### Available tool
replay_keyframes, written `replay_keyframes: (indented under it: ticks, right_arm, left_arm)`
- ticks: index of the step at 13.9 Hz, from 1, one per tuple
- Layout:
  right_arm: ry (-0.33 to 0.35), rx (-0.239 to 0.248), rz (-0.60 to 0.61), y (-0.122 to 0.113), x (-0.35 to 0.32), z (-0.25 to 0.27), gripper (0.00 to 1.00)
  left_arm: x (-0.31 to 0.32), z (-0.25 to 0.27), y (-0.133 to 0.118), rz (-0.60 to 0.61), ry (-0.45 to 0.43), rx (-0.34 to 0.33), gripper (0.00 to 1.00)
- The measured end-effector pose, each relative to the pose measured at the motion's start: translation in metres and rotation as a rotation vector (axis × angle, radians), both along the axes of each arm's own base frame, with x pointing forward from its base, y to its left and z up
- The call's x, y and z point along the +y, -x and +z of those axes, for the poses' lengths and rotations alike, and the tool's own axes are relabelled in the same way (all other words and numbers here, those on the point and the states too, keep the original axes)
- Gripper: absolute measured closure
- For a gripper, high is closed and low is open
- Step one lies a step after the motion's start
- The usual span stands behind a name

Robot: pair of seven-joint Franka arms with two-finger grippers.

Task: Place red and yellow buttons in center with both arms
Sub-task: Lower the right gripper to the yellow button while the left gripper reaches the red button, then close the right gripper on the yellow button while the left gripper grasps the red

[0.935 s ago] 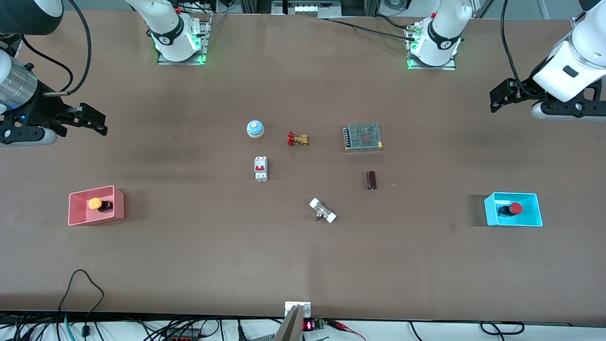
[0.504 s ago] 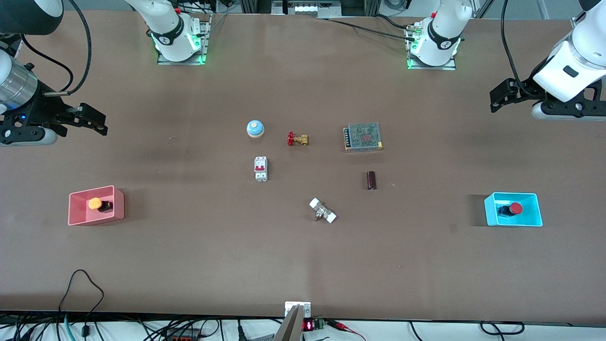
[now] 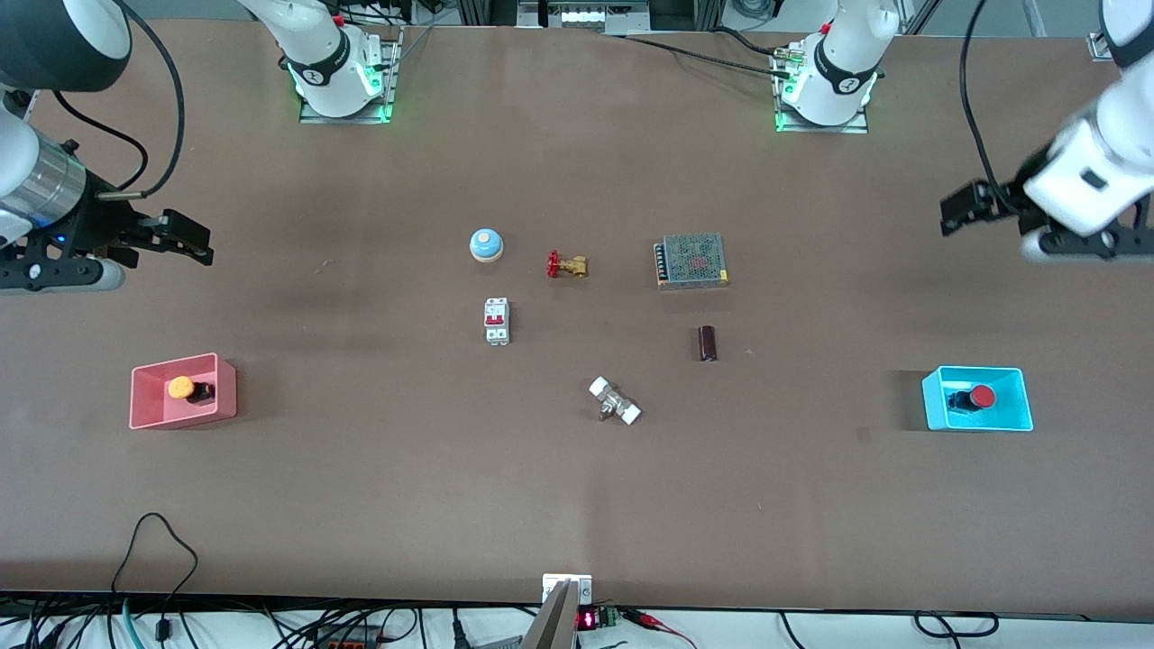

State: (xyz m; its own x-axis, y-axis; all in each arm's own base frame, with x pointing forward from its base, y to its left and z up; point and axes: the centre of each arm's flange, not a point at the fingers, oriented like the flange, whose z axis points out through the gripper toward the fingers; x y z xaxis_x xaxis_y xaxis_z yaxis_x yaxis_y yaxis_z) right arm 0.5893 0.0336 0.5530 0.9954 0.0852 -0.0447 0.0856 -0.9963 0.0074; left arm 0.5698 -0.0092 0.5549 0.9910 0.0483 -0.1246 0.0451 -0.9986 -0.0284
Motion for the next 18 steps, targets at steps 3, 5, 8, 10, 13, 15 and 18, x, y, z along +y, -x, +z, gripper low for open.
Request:
replay_keyframes:
  ticks: [3, 5, 8, 10, 13, 15, 18]
  right_arm:
    - [-0.001, 0.031, 0.057, -0.011, -0.026, -0.027, 0.00]
    - [-0.008, 0.038, 0.064, -0.023, -0.054, -0.057, 0.00]
    - [-0.002, 0.035, 0.053, -0.041, -0.089, -0.104, 0.00]
    - [0.028, -0.009, 0.084, -0.054, -0.106, -0.133, 0.00]
    - [0.042, -0.081, 0.140, -0.066, -0.141, -0.183, 0.00]
    - [0.049, -0.119, 0.174, -0.071, -0.171, -0.215, 0.00]
    - [0.052, -0.146, 0.181, -0.074, -0.196, -0.255, 0.00]
  left_arm:
    - [0.054, -0.049, -0.039, 0.079, 0.008, 0.042, 0.00]
    - [0.091, -0.077, -0.068, 0.072, 0.004, 0.017, 0.00]
    - [0.124, -0.128, -0.103, 0.057, -0.005, -0.060, 0.00]
    - [0.136, -0.169, -0.115, 0.040, -0.024, -0.060, 0.00]
    - [0.159, -0.239, -0.123, 0.034, -0.043, -0.034, 0.00]
    - [0.168, -0.274, -0.122, 0.034, -0.037, -0.013, 0.00]
    - [0.169, -0.306, -0.121, 0.025, -0.034, -0.026, 0.00]
